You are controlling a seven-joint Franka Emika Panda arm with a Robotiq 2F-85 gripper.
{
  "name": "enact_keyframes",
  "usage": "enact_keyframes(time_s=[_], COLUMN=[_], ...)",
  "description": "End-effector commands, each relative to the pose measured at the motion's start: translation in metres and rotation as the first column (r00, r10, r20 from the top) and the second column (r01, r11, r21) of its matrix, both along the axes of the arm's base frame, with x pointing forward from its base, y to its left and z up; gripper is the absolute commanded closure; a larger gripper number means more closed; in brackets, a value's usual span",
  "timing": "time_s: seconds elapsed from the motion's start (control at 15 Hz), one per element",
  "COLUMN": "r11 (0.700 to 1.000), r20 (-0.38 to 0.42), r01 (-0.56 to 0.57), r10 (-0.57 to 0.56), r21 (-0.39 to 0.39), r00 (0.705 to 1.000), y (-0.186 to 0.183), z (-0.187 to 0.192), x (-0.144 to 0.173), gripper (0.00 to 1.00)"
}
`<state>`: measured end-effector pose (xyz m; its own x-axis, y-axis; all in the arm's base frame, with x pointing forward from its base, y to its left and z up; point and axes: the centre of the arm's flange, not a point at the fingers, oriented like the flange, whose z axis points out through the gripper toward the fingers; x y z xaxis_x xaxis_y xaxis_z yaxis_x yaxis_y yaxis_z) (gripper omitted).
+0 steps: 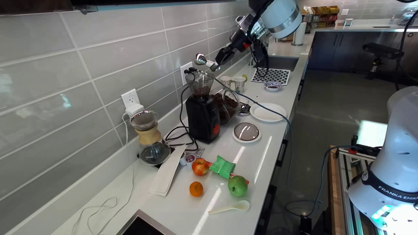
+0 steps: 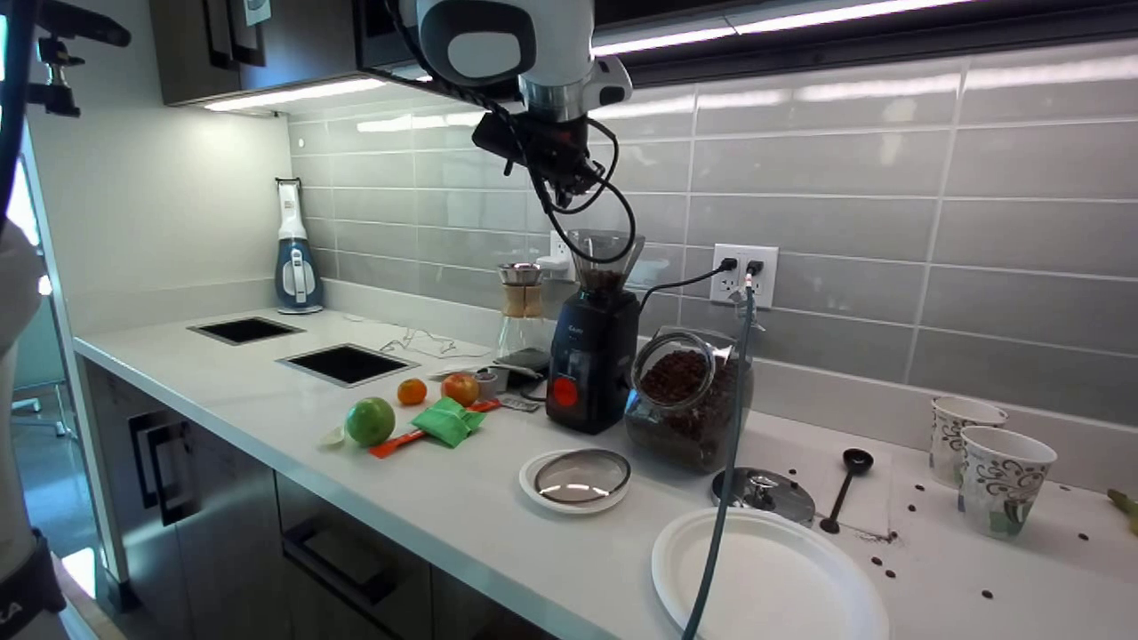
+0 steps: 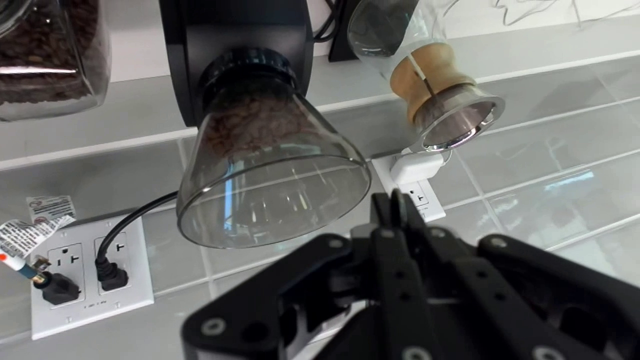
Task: Take a scoop of coffee grounds and place them in the coffee blender
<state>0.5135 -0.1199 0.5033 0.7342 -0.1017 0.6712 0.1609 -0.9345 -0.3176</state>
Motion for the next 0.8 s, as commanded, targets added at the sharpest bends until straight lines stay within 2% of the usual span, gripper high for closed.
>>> enact_keyframes(time_s=[0.0, 0.47, 0.73], r11=[0.998, 0.993, 0.99], r20=[0.002, -0.009, -0.041], r01=[-0.036, -0.078, -0.126], r10=[0.036, 0.079, 0.129], r21=[0.058, 0.092, 0.061], r00=[0.999, 0.997, 0.991], y=[-0.007, -0.0083, -0.0035], z=[-0.0016, -0.0045, -0.0072], x=[0.003, 0.0028, -0.0015], gripper=[0.99, 0.99, 0.99])
